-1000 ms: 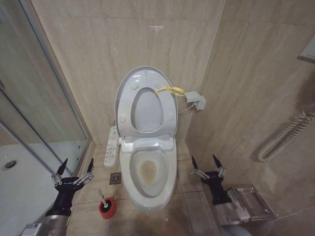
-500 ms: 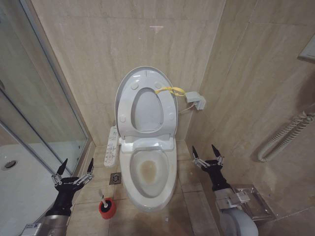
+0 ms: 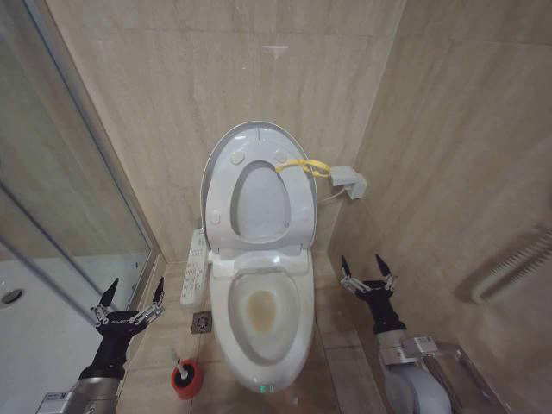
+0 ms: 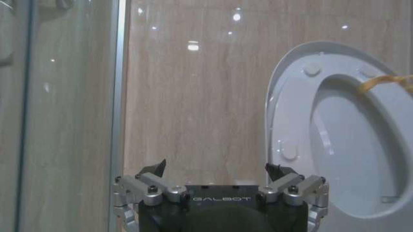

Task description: Open the toilet lid, clean the toilet bowl with a toilet brush, close the toilet lid, and flush.

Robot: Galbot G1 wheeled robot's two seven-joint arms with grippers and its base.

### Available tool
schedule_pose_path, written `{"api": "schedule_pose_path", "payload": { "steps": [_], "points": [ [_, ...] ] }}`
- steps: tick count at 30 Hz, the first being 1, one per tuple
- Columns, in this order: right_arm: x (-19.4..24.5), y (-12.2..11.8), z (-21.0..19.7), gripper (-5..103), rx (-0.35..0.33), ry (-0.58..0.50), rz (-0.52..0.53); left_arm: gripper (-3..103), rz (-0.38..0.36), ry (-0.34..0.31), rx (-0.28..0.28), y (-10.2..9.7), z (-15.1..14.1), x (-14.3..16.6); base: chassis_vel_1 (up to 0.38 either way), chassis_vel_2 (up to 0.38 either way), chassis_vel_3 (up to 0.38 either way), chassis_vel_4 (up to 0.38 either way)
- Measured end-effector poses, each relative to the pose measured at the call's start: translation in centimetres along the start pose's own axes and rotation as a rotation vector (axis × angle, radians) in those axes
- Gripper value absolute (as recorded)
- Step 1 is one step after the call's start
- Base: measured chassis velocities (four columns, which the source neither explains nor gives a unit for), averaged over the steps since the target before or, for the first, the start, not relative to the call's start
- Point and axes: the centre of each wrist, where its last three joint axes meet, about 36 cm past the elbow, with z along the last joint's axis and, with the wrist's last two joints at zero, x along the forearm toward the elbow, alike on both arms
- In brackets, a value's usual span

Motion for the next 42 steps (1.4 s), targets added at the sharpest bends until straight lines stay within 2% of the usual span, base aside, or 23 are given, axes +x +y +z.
{"api": "schedule_pose_path", "payload": {
  "steps": [7,14,18,19,24,32,36,42],
  "points": [
    [-1.6,-0.3,0.2,100,0.023,-0.032,0.046,100,0.000,0.000,0.000,0.0,0.0,0.0,-0.065,0.058,0.050,-0.061],
    [-5.3,-0.2,0.4,100,0.063,-0.026,0.072,100,0.000,0.000,0.000,0.0,0.0,0.0,0.028,-0.041,-0.047,0.027],
    [-10.5,-0.6,1.5,100,0.075,-0.035,0.100,100,0.000,0.000,0.000,0.0,0.0,0.0,0.000,0.000,0.000,0.000],
    [-10.5,-0.6,1.5,100,0.075,-0.035,0.100,100,0.000,0.000,0.000,0.0,0.0,0.0,0.000,0.000,0.000,0.000],
    [-15.6,-1.2,2.1,100,0.039,-0.029,0.113,100,0.000,0.000,0.000,0.0,0.0,0.0,0.000,0.000,0.000,0.000],
    [-23.2,-2.3,0.7,100,0.044,-0.080,0.117,100,0.000,0.000,0.000,0.0,0.0,0.0,0.000,0.000,0.000,0.000],
    [-26.1,-2.1,-0.3,100,0.048,-0.103,0.108,100,0.000,0.000,0.000,0.0,0.0,0.0,0.000,0.000,0.000,0.000],
    [-28.0,-1.0,-0.6,100,0.045,-0.107,0.087,100,0.000,0.000,0.000,0.0,0.0,0.0,0.000,0.000,0.000,0.000]
  ]
}}
